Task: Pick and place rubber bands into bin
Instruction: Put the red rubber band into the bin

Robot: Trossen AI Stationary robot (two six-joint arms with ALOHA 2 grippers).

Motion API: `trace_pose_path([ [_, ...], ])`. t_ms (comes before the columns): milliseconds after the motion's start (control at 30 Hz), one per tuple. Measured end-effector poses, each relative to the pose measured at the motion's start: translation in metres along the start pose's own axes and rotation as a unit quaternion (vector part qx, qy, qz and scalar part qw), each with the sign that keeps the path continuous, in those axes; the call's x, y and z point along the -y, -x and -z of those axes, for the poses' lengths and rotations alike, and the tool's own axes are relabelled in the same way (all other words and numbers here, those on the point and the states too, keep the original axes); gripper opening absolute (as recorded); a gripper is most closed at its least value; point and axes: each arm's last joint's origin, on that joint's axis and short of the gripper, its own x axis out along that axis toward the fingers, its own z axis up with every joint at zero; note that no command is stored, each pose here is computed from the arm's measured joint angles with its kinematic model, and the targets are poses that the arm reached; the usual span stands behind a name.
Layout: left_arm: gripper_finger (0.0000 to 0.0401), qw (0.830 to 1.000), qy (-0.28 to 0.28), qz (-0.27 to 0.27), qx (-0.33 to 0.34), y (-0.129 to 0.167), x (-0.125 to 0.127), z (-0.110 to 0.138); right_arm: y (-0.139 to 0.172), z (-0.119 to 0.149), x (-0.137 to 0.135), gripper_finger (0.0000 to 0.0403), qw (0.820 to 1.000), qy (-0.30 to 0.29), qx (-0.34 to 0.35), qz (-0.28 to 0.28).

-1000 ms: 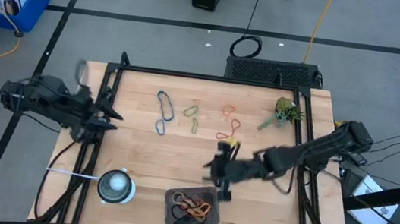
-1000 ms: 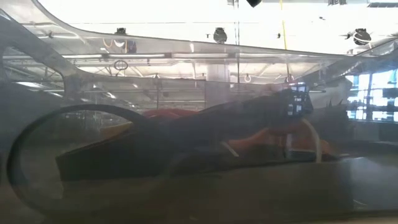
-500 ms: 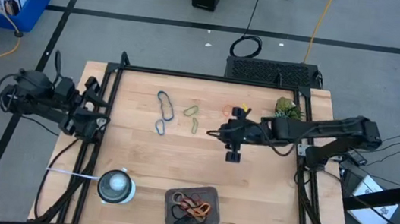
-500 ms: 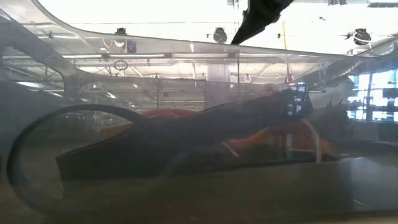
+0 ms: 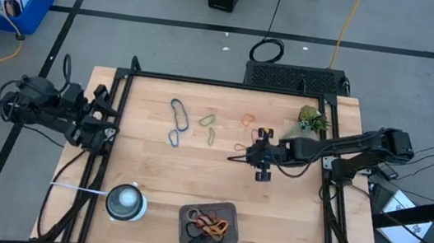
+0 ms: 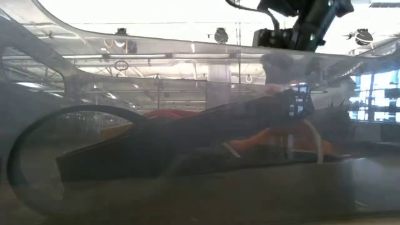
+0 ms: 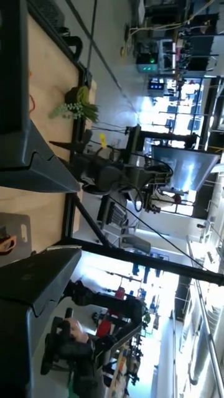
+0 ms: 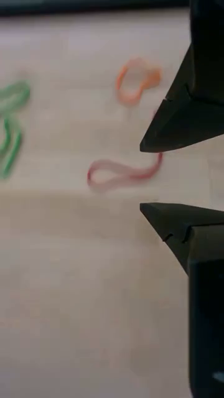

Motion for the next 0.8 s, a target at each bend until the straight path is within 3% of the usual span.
trace_pose_path([
  [133,0.0161,1.000,-0.017,-0.001,0.003,-0.0001,0.0000,-0.0004,-0.0061,0.0071,0.0013,0.0141,0.998,0.027,-0.010,0.051],
  [233,0.0161,1.000,-0.022,-0.001,0.003,-0.0001,0.0000,-0.0006,-0.0087,0.0109,0.0009,0.0141,0.996,0.071,-0.018,0.050],
  [467,0.0161,1.000,-0.022,-0.001,0.003,-0.0001,0.0000,-0.0006,-0.0099,0.0069,0.0010,0.0183,0.996,0.071,0.009,0.052],
  [567,0.0161,1.000,-0.022,-0.001,0.003,-0.0001,0.0000,-0.0006,-0.0094,0.0045,0.0000,0.0214,0.996,0.061,0.021,0.053],
  [700,0.0161,1.000,-0.021,0.000,0.003,-0.0001,0.0001,-0.0006,-0.0076,0.0035,-0.0050,0.0238,0.998,-0.017,0.030,0.047],
  [800,0.0161,1.000,-0.017,0.000,0.003,-0.0001,0.0001,-0.0006,-0.0072,0.0029,-0.0062,0.0247,0.998,-0.025,0.034,0.045],
])
